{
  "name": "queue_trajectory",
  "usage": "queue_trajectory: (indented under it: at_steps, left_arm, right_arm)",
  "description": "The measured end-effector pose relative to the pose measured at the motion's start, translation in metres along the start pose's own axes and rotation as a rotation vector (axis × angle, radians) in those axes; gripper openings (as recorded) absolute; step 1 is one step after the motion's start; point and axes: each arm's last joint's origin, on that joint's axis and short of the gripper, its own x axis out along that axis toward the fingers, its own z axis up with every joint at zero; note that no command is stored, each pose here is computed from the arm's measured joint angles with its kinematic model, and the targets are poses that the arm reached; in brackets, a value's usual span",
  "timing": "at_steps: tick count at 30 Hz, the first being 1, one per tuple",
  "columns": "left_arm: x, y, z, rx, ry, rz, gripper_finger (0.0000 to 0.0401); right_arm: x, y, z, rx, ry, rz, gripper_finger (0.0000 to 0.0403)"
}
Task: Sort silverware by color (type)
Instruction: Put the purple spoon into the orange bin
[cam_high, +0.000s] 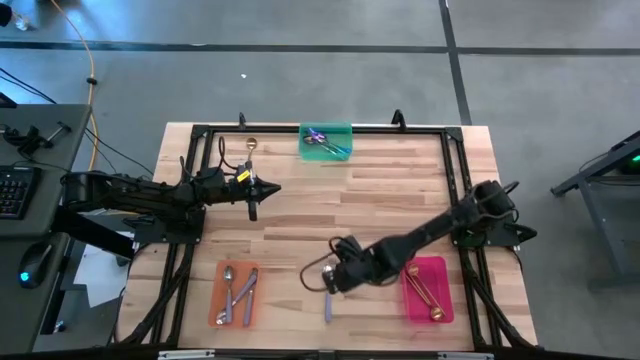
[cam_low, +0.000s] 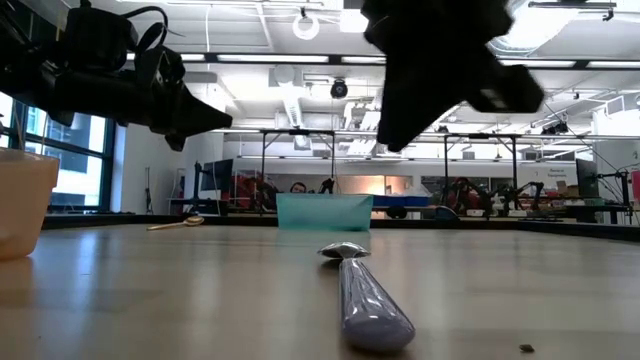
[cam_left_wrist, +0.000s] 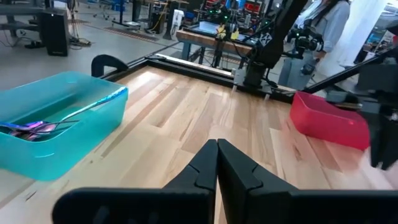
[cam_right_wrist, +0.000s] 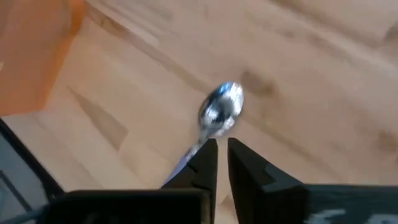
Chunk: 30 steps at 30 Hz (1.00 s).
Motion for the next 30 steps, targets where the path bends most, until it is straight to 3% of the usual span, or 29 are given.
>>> queue_trajectory:
  at_steps: [6, 14, 30]
  left_arm:
    - [0.0, 0.0, -0.002, -0.011, 0.018, 0.003, 0.0001]
    - [0.0, -0.001, -0.004, 0.04, 0.039, 0.017, 0.0001]
    - [0.0, 0.0, -0.011, 0.039, 0.102, 0.033, 0.0001]
  right_arm:
    - [0.013, 0.005, -0.028, 0.099, -0.025, 0.012, 0.007]
    - [0.039, 0.009, -0.044, 0.143, -0.065, 0.049, 0.014]
    - [0.079, 0.01, -0.04, 0.172, -0.09, -0.028, 0.0145]
